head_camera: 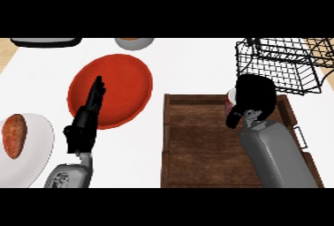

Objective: Pick the can from the tray and place it in the tiered basket

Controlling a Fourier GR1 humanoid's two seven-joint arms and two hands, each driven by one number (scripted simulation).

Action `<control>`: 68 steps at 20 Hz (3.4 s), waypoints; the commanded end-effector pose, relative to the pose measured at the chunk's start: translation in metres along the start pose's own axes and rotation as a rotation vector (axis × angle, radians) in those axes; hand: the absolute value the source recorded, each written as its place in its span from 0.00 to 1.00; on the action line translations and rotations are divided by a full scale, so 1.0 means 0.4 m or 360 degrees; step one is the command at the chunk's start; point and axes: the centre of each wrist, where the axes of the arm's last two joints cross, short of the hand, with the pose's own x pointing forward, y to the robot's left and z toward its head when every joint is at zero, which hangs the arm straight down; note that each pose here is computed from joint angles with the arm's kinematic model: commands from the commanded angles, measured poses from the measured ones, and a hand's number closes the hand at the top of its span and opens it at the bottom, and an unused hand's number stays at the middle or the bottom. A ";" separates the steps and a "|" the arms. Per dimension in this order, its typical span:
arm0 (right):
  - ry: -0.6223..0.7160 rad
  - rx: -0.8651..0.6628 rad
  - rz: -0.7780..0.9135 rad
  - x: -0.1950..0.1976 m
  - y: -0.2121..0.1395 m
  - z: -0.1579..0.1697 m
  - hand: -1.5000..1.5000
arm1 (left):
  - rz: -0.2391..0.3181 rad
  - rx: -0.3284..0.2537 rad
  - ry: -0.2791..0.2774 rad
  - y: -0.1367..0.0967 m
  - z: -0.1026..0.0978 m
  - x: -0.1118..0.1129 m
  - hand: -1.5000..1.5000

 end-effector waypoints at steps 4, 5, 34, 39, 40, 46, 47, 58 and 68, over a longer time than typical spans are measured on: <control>0.0160 -0.0343 -0.0111 -0.013 -0.243 0.084 1.00 | 0.0007 0.0019 0.0006 -0.013 -0.022 0.003 0.50; 0.0131 -0.0330 -0.0124 -0.041 -0.259 0.102 1.00 | -0.0006 0.0016 0.0015 -0.006 0.006 -0.031 0.50; 0.0298 -0.0470 -0.0507 -0.219 -0.492 -0.179 1.00 | 0.0020 -0.0045 -0.0020 0.026 -0.002 0.050 0.50; 0.0303 -0.0486 -0.0408 -0.236 -0.466 -0.255 1.00 | 0.0008 -0.0012 -0.0008 -0.029 -0.015 -0.003 0.50; 0.0308 -0.0471 -0.0426 -0.244 -0.508 -0.249 1.00 | 0.0031 -0.0020 -0.0002 -0.007 0.008 -0.024 0.50; 0.0478 -0.0362 -0.0916 -0.300 -0.406 -0.313 0.00 | 0.0027 -0.0040 -0.0011 -0.013 -0.012 -0.007 0.50; 0.0459 -0.0344 -0.0946 -0.314 -0.420 -0.325 0.00 | 0.0017 -0.0040 -0.0013 -0.007 -0.021 0.031 0.50; 0.0495 -0.0731 -0.1560 -0.410 -0.455 -0.285 0.00 | 0.0040 0.0005 0.0020 0.010 -0.004 -0.022 0.50; 0.0765 -0.0830 -0.1939 -0.779 -0.388 -0.158 0.00 | -0.0010 0.0080 0.0021 0.049 0.002 0.017 0.50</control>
